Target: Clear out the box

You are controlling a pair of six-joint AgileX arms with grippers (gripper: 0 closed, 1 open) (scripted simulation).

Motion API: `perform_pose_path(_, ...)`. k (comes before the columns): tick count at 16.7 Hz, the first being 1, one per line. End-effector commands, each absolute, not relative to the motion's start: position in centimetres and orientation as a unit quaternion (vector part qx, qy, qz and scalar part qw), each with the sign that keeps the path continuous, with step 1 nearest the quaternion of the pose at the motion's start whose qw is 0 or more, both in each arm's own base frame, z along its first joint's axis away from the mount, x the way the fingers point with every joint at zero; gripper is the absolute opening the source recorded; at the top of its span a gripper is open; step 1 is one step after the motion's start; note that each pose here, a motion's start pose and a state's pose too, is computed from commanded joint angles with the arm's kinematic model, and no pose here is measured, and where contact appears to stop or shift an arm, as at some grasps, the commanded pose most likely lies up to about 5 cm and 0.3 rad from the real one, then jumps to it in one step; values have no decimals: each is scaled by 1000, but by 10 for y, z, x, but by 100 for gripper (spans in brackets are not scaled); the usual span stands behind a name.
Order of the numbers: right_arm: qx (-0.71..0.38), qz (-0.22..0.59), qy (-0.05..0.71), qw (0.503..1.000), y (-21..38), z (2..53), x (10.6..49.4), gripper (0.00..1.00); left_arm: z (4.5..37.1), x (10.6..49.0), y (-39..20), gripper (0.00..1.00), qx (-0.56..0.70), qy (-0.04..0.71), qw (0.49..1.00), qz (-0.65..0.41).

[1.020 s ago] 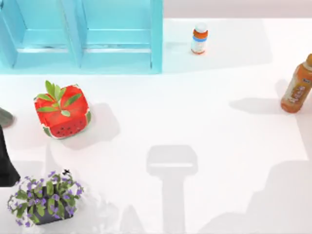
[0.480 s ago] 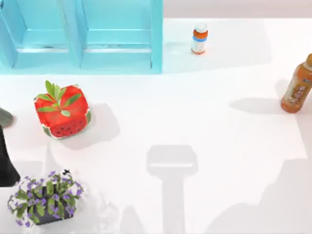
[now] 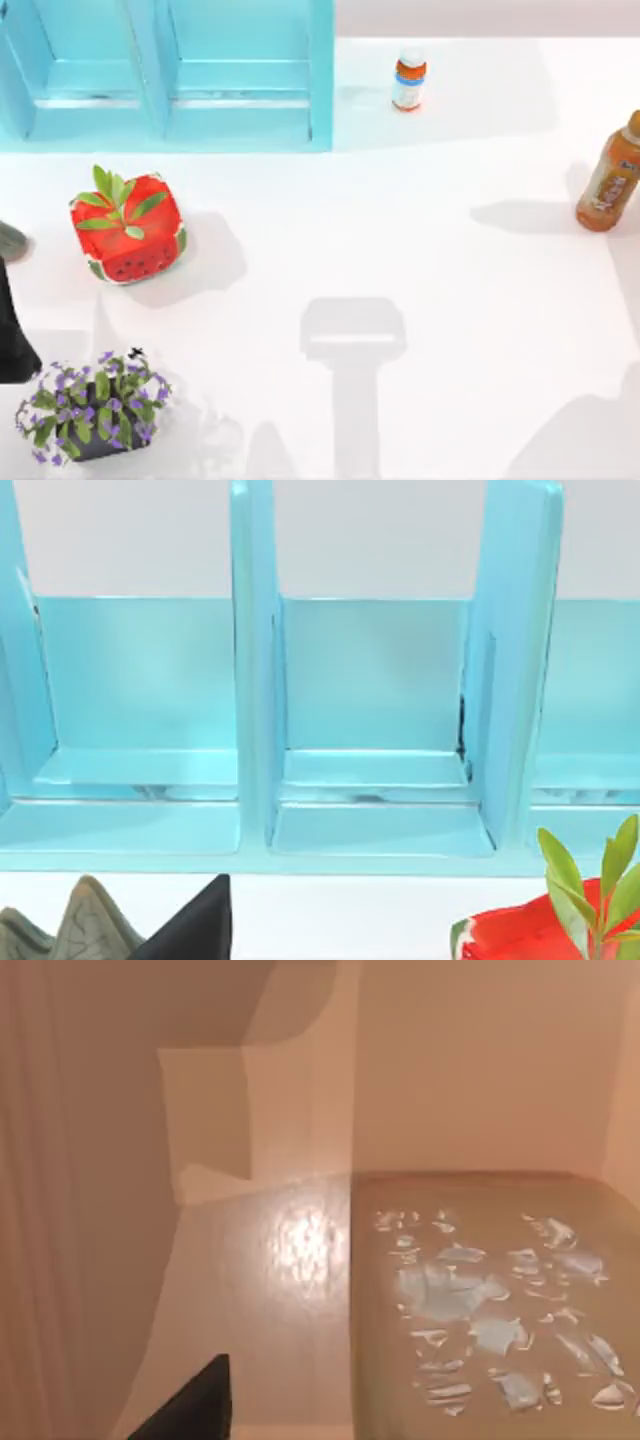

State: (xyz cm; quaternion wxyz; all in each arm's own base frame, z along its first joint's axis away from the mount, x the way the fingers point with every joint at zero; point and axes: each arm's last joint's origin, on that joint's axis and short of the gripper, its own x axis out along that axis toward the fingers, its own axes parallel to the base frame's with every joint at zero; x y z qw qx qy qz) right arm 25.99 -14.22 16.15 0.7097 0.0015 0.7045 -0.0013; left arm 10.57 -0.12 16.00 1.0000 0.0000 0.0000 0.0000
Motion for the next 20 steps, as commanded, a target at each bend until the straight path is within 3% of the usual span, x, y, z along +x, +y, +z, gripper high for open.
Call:
perform_pose_path(7,3,0,707,708,-141,142,257,100,160,106,-1,100,0,0,1000,0)
perform_pose_path(20,3,0,707,708,-141,142,257,2,160,106,-1,100,0,0,1000,0)
